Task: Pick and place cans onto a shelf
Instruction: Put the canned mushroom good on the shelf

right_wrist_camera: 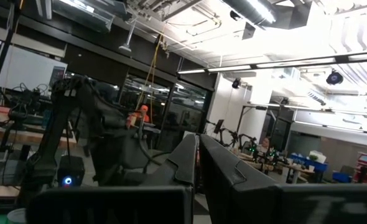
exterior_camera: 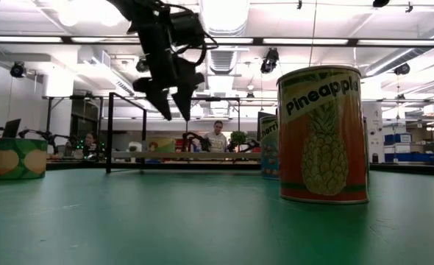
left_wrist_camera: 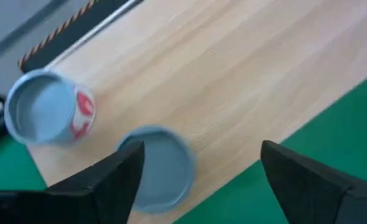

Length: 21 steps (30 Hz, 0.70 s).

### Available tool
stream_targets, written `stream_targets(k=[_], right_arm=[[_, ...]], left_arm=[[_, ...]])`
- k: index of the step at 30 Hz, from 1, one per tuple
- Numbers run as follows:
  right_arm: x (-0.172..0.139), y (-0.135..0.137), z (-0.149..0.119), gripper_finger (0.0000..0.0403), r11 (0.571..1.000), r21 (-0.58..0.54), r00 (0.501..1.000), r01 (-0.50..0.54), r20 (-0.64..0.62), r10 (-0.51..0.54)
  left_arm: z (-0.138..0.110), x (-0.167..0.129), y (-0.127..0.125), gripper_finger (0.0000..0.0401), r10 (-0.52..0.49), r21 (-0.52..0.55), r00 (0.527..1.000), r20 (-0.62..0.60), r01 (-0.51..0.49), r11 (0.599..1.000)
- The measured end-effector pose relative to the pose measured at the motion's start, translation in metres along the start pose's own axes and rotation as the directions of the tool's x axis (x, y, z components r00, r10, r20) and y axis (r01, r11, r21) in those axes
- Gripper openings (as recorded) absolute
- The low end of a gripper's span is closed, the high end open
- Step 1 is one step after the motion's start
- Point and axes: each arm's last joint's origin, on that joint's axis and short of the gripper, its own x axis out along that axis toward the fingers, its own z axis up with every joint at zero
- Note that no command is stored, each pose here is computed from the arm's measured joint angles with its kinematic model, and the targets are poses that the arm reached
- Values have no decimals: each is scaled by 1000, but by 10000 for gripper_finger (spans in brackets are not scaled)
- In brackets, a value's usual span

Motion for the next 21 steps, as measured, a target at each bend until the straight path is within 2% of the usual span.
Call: stream_targets(k=[3,9,10,11,16,21], right_arm=[[0,0,0,11,1000,0,1000,0,0,0],[0,0,0,11,1000,-6,1000,-1,-2,1],[0,0,0,11,1000,-8,1000,-3,-3,2],[0,0,0,11,1000,-8,1000,-3,-4,2],[0,0,-1,11,1000,-9,1000,-3,-4,3],[0,0,0,11,1000,-8,1000,-2,-4,2]], left_arm=[[-3,5,5,224,21,8,1000,-21,-21,1000],[-18,19,11,38,55,11,996,-73,-54,998],[-20,21,12,20,58,12,995,-80,-57,998],[-23,23,12,13,62,8,994,-88,-61,998],[-29,29,13,29,76,6,993,-89,-75,997],[-36,32,16,8,115,2,988,-106,-115,993]])
